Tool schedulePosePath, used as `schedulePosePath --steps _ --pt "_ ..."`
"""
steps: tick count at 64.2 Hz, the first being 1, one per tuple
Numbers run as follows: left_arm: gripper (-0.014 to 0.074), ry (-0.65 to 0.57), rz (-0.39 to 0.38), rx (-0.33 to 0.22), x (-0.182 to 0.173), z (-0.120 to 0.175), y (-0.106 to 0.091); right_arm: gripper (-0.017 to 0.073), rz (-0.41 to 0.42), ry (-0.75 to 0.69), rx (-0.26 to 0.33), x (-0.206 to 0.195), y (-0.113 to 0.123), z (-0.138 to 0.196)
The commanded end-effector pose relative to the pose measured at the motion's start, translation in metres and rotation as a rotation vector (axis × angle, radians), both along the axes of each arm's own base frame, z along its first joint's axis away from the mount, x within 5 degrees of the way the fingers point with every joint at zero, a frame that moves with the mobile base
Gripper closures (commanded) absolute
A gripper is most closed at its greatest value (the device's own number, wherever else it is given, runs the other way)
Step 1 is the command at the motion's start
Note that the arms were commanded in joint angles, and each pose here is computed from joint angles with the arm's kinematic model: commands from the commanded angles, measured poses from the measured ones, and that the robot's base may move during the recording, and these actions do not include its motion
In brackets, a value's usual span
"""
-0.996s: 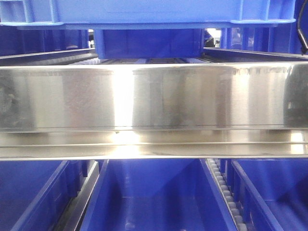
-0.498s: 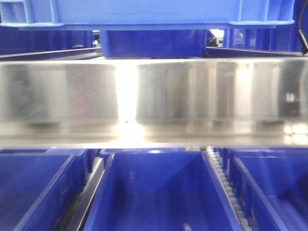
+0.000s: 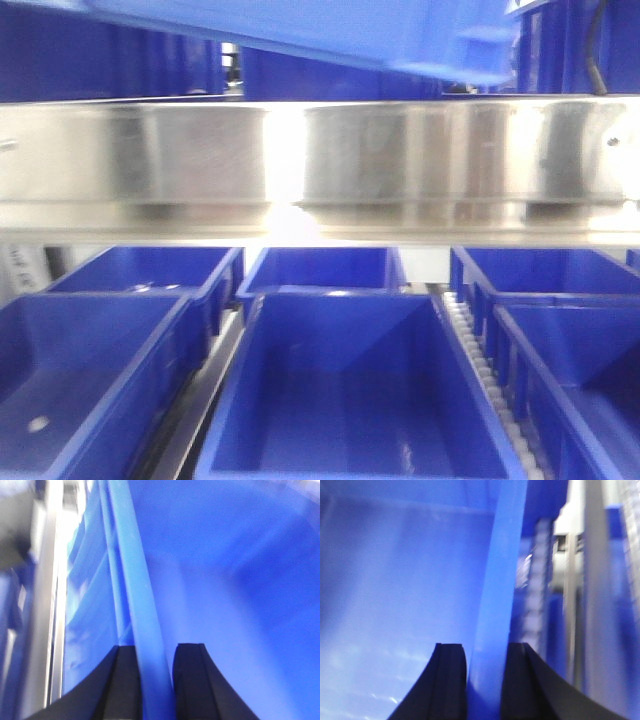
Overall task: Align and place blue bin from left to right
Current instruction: 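Pull the held bin back away from the shelf with both grippers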
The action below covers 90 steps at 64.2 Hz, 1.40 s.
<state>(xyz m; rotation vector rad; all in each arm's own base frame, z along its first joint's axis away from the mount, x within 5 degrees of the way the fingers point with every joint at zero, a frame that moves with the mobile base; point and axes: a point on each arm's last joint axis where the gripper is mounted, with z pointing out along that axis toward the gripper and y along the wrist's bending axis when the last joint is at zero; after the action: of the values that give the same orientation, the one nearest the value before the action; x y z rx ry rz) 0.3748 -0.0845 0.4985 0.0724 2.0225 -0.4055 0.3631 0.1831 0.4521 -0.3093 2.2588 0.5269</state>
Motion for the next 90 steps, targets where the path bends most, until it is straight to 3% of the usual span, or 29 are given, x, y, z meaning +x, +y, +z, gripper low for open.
schedulePosePath --steps 1,20,90 --pt "0.0704 -0.154 -0.027 -0.093 -0.0047 0.0223 -0.0060 0.0711 0.032 -0.102 0.094 -0.0053 0.0059 0.0189" --pt "0.0704 -0.215 -0.014 -0.112 -0.0031 0.0279 -0.0053 0.0711 0.032 -0.102 0.094 -0.0053 0.0059 0.0189" --pt "0.0704 -0.215 -0.014 -0.112 -0.0031 0.0279 -0.0053 0.0711 0.032 -0.100 0.093 -0.0046 0.0062 0.0180"
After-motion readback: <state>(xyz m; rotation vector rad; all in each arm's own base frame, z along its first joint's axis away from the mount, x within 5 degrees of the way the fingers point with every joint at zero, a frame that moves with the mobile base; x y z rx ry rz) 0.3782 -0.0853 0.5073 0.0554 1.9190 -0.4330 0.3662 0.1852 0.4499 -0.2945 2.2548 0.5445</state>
